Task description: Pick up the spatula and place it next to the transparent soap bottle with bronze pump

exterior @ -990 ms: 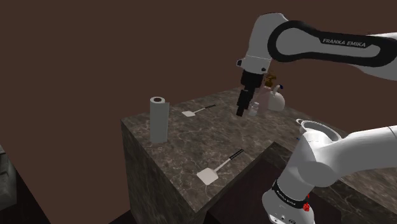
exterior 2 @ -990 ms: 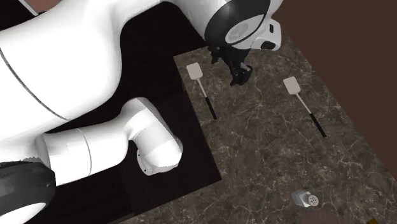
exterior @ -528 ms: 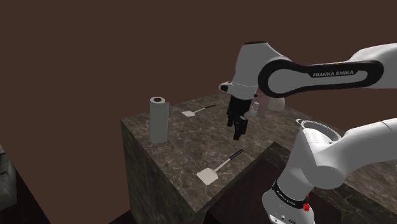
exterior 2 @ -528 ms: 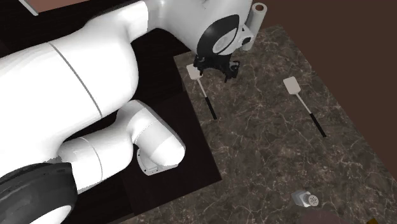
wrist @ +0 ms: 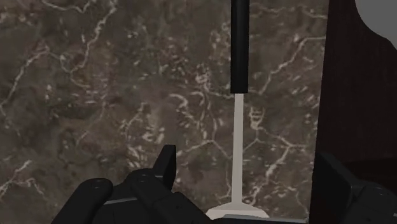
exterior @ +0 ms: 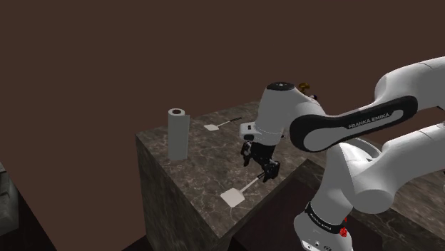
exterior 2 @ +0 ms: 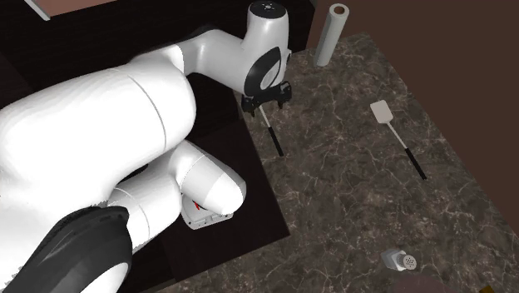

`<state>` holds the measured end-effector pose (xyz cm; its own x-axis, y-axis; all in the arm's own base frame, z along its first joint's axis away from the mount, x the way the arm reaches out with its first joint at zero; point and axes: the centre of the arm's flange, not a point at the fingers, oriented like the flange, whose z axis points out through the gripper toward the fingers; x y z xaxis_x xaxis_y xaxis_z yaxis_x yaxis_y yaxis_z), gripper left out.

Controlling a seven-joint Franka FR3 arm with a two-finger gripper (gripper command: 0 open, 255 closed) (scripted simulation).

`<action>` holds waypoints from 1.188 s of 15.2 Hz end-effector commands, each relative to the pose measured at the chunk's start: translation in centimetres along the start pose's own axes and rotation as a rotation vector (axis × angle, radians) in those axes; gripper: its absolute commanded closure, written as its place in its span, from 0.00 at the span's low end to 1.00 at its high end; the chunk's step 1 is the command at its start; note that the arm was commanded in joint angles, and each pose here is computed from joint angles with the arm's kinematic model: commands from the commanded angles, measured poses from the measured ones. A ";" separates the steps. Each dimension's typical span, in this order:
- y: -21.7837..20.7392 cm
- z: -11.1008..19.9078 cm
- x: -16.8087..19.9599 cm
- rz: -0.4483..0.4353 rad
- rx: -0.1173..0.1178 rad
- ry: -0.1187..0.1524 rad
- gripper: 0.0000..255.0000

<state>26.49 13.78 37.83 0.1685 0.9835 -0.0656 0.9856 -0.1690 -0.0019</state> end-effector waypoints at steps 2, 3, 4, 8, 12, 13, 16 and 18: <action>-0.2 1.6 0.1 -0.031 -0.004 -0.001 0.00; -0.2 2.1 0.1 -0.031 -0.004 -0.001 0.00; -0.2 2.6 0.1 -0.031 -0.004 -0.001 0.00; -0.2 4.0 0.1 -0.031 -0.004 -0.001 0.00; -0.2 4.0 0.1 -0.031 -0.004 -0.001 0.00; -0.2 4.0 0.1 -0.031 -0.004 -0.001 0.00; -0.2 4.0 0.1 -0.031 -0.004 -0.001 1.00; -0.2 4.0 0.1 -0.031 -0.004 -0.001 1.00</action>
<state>26.24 13.63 33.86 0.1383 0.9882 -0.0664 0.9904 -0.1386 0.0005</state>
